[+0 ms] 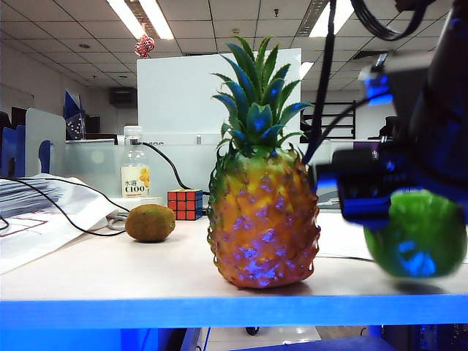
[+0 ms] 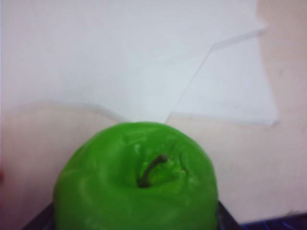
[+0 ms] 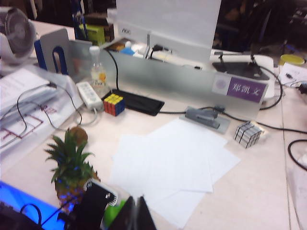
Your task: Arrange all the fruits from large to small from left to right in a row.
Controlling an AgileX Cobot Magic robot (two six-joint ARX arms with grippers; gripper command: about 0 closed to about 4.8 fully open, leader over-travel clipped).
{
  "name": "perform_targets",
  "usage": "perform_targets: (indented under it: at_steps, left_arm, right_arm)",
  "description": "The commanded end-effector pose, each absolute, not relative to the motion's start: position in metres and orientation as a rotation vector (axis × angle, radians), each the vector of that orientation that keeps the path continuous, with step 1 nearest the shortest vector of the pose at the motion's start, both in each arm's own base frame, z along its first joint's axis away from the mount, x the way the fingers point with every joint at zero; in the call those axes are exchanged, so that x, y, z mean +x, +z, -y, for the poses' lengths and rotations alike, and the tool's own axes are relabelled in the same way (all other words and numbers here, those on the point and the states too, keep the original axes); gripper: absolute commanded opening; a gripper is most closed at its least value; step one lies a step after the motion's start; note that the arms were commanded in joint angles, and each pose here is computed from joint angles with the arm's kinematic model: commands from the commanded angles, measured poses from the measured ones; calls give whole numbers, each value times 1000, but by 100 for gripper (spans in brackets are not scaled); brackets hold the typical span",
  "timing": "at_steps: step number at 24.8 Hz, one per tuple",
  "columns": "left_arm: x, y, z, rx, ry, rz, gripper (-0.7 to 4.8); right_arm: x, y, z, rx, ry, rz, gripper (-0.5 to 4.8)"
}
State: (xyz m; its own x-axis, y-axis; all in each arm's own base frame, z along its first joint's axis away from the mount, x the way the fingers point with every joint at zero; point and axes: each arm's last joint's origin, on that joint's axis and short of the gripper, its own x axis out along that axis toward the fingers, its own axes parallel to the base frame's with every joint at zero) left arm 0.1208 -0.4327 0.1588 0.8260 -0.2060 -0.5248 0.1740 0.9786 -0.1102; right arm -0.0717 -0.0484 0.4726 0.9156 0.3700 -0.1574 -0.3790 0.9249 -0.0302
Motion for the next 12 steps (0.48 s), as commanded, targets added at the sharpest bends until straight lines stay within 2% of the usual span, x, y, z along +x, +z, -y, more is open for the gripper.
perform_targets:
  at_steps: [1, 12]
  left_arm:
    - [125, 160, 429, -91, -162, -567, -5]
    - [147, 160, 426, -160, -172, -625, 5]
  right_arm:
    - [-75, 476, 50, -51, 386, -118, 17]
    - [-74, 478, 50, -42, 382, -127, 17]
